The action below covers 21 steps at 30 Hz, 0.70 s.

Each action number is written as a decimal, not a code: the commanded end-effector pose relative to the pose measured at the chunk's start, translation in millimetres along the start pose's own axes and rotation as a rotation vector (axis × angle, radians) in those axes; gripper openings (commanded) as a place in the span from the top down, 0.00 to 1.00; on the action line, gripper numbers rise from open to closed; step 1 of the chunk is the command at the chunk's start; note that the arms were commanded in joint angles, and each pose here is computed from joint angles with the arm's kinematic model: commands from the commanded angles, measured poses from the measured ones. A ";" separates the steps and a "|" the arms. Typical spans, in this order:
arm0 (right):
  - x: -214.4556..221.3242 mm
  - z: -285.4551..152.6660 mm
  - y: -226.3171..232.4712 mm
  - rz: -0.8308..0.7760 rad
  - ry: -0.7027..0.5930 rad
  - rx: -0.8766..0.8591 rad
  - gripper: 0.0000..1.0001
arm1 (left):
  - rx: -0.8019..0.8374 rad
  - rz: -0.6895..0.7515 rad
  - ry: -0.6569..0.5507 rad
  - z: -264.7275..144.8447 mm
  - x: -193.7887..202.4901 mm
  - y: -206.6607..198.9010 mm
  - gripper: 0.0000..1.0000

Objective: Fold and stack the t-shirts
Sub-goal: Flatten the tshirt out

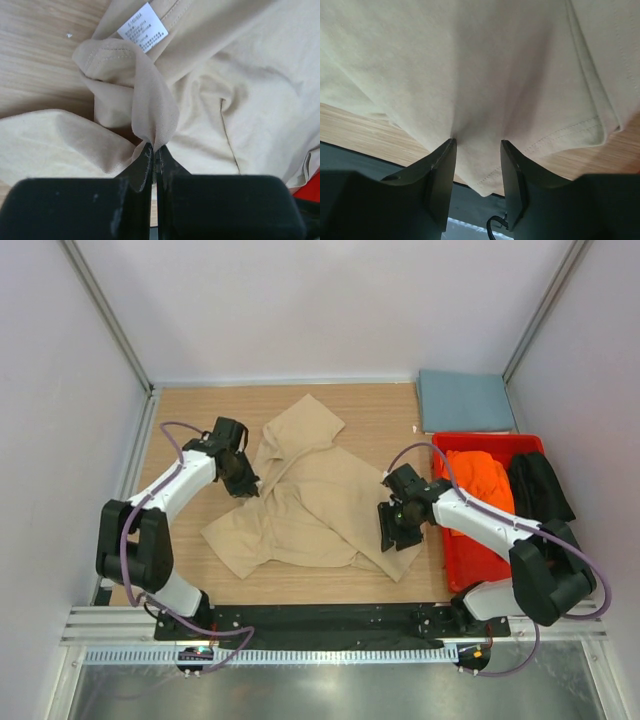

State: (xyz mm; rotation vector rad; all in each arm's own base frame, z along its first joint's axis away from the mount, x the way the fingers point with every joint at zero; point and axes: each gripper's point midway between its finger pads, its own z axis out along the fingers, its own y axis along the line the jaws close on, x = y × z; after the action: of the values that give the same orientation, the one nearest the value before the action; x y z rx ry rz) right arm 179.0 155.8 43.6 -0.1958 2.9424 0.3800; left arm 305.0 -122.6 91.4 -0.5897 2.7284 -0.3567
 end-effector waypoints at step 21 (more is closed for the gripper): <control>-35.0 18.6 7.1 -0.094 -0.137 0.210 0.85 | 0.030 -0.133 -0.050 -56.1 20.7 35.7 0.25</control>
State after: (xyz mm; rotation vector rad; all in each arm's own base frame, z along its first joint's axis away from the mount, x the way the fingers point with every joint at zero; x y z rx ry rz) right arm 181.2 162.3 16.4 -0.2831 2.9113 0.1086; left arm 278.8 -92.9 119.8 -0.7211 2.6373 -0.3948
